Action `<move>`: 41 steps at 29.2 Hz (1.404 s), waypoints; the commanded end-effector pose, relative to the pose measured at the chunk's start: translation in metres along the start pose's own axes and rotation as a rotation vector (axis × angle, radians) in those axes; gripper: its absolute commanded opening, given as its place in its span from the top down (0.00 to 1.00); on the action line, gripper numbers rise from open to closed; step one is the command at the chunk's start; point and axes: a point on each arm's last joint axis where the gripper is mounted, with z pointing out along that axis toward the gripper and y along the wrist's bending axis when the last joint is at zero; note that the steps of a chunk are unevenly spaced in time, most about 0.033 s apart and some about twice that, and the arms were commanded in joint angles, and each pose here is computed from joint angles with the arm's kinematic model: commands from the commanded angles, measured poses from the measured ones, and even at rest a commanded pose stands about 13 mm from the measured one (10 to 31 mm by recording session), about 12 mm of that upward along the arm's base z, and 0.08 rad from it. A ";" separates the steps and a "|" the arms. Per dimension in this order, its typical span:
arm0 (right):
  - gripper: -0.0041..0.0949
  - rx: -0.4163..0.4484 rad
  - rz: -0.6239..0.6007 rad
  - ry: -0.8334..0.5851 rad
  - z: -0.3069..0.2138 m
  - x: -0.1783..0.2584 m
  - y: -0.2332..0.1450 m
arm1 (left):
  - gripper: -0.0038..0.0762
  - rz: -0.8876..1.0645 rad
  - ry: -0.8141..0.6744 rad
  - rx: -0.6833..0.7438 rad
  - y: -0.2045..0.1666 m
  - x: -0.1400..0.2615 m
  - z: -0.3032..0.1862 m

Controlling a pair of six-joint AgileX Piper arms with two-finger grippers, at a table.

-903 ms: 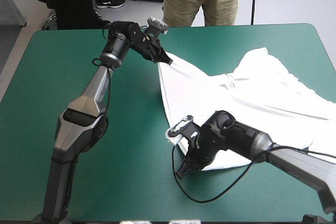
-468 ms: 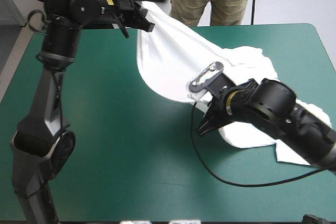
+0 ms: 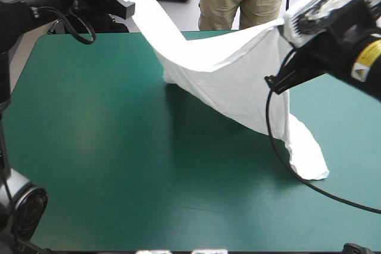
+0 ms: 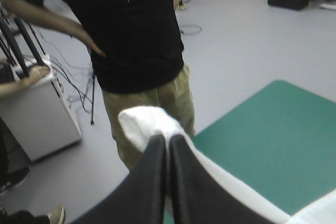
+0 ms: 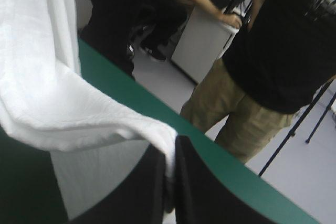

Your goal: Fold the cloth

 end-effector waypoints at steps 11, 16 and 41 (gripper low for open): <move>0.97 0.204 -0.031 -0.452 -0.098 -0.036 -0.059 | 0.97 0.041 -0.539 -0.130 -0.012 -0.065 -0.133; 0.97 0.316 -0.072 -0.310 -0.080 -0.031 -0.062 | 0.97 0.069 -0.515 -0.183 -0.007 -0.063 -0.129; 0.98 0.275 0.201 -0.370 0.151 0.005 -0.141 | 0.97 0.188 -0.450 -0.456 0.048 0.001 0.090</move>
